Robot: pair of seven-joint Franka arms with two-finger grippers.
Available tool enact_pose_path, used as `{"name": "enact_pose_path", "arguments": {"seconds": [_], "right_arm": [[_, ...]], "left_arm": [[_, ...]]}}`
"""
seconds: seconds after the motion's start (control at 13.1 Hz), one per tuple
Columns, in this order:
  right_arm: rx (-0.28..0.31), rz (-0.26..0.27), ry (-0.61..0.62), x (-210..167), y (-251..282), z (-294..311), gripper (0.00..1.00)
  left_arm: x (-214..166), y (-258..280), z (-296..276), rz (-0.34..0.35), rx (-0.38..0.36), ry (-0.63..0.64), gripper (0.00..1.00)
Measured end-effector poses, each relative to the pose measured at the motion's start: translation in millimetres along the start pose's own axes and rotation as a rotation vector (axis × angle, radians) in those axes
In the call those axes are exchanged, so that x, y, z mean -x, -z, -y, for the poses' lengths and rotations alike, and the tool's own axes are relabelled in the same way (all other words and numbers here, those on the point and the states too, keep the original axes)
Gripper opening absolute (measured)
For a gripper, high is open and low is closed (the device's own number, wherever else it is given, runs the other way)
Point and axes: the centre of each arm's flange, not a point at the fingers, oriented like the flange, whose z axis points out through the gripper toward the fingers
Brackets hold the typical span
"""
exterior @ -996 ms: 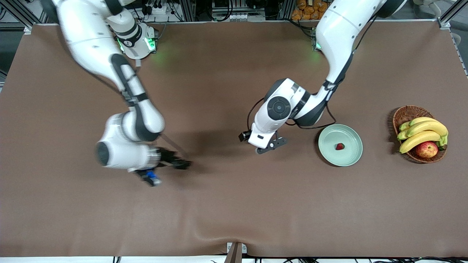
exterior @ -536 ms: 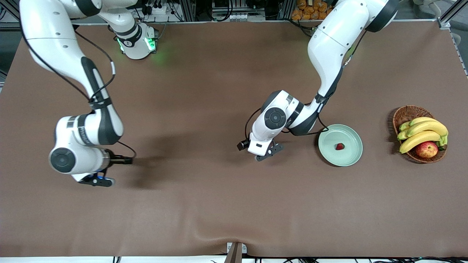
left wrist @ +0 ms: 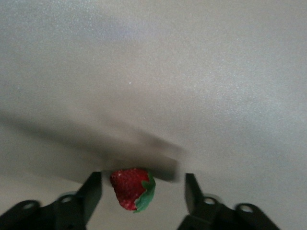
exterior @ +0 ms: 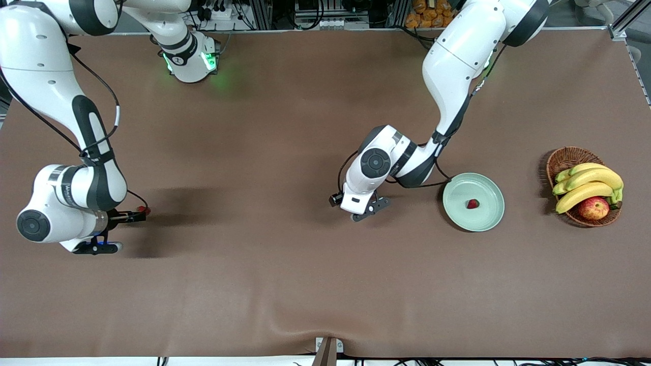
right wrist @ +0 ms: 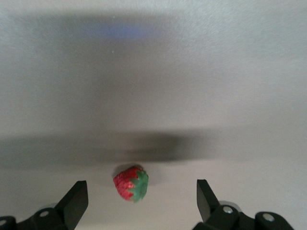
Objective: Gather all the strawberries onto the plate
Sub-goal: 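Grasp the last strawberry with the right gripper while the left holds one, then lower the second strawberry onto the plate and open the left gripper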
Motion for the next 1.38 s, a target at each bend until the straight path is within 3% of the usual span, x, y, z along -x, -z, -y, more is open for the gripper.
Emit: {"name": "enact_pose_path", "arguments": {"seconds": [0.15, 0.23, 0.31, 0.38, 0.46, 0.61, 0.84, 1.0, 1.15, 1.3, 1.38], "right_arm": [[-0.005, 0.019, 0.01, -1, -14, 7, 0.97], [-0.006, 0.025, 0.013, -1, -18, 8, 0.96], [-0.007, 0.029, 0.014, -1, -21, 9, 0.87], [-0.008, 0.033, 0.018, -1, -23, 9, 0.77], [-0.008, 0.035, 0.029, 0, -23, 9, 0.64], [-0.009, 0.037, 0.044, 0, -24, 9, 0.41], [-0.009, 0.037, 0.049, 0, -23, 9, 0.34], [-0.011, 0.041, 0.053, 0, -22, 12, 0.33], [-0.026, 0.005, 0.072, -8, -6, 32, 0.33], [-0.123, -0.053, 0.092, -18, 26, 88, 0.33], [-0.218, -0.069, 0.092, -18, 40, 131, 0.33]], "left_arm": [[-1, -1, 1, -0.007, -0.005, -0.007, 0.69], [-2, -1, 1, -0.009, -0.006, -0.006, 0.57], [-2, -1, 2, -0.009, -0.007, -0.006, 0.49], [-2, -1, 2, -0.009, -0.008, -0.006, 0.49], [-2, -2, 2, -0.009, -0.009, -0.006, 0.4], [-3, 0, 2, -0.006, -0.017, -0.005, 0.37], [-31, 46, 11, -0.004, -0.066, 0.01, 0.37], [-69, 103, 41, 0.012, -0.137, -0.02, 0.37], [-118, 143, 94, 0.041, -0.182, -0.071, 0.37], [-163, 153, 159, 0.075, -0.215, -0.119, 0.37], [-180, 150, 191, 0.078, -0.251, -0.145, 0.37]]}}
